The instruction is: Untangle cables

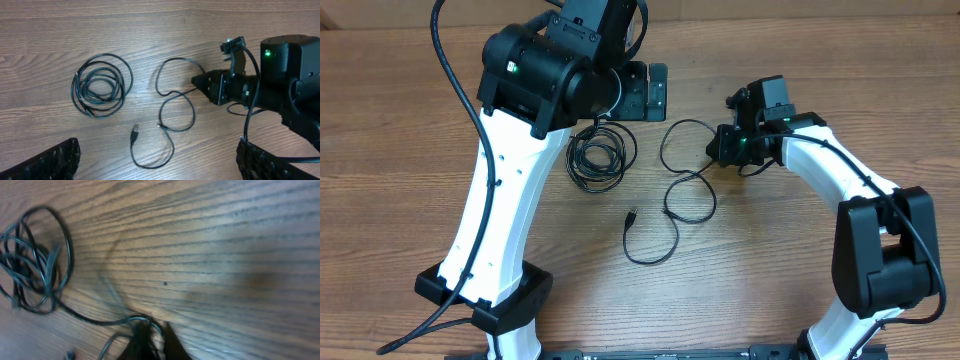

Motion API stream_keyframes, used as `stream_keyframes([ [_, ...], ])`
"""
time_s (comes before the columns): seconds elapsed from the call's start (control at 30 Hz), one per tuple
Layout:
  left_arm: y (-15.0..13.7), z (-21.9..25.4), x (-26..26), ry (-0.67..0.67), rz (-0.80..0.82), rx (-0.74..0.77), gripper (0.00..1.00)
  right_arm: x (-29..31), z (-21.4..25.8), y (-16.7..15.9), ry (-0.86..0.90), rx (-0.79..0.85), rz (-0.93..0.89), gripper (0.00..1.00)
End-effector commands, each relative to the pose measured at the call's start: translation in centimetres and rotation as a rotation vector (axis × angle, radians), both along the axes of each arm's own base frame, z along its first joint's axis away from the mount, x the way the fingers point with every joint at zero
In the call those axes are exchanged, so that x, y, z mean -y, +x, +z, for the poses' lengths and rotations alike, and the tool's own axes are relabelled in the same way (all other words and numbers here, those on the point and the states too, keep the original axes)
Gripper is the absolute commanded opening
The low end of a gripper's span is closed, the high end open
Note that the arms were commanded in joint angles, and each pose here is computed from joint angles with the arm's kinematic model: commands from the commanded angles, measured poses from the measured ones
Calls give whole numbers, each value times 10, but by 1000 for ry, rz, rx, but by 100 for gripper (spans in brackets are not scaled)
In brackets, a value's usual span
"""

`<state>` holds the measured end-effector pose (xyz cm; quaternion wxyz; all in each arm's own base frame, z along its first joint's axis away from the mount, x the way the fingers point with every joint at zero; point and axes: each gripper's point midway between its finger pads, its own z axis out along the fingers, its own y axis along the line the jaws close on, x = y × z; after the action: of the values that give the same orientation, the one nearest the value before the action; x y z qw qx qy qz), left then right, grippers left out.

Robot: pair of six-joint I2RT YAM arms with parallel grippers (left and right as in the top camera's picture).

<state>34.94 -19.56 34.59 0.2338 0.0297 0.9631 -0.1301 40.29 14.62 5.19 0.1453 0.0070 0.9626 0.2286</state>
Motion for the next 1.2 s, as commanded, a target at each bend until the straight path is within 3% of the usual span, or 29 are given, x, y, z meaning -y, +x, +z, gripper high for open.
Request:
stream_keyframes([
  [0.0, 0, -4, 4, 2, -20, -12, 100, -8, 10, 4, 29, 3, -1, 4],
  [0.17, -1, -10, 5, 4, -25, -35, 100, -20, 74, 12, 138, 61, 32, 4],
  [0.27, -2, -21, 5, 22, -24, -68, 100, -21, 136, 10, 193, 131, 48, 4],
  [0.57, -1, -42, 5, 58, -45, -122, 100, -13, 299, -39, 248, 406, 77, 4],
  [0.8, -3, -40, 19, 7, -126, -119, 100, -17, 376, -100, 373, 578, 139, 4],
  [1.0, -21, -35, 44, -76, -357, -129, 100, -14, 420, -117, 481, 660, 64, 4],
  [1.17, -31, -36, 47, -93, -407, -158, 100, -10, 443, -118, 541, 704, 2, 4],
])
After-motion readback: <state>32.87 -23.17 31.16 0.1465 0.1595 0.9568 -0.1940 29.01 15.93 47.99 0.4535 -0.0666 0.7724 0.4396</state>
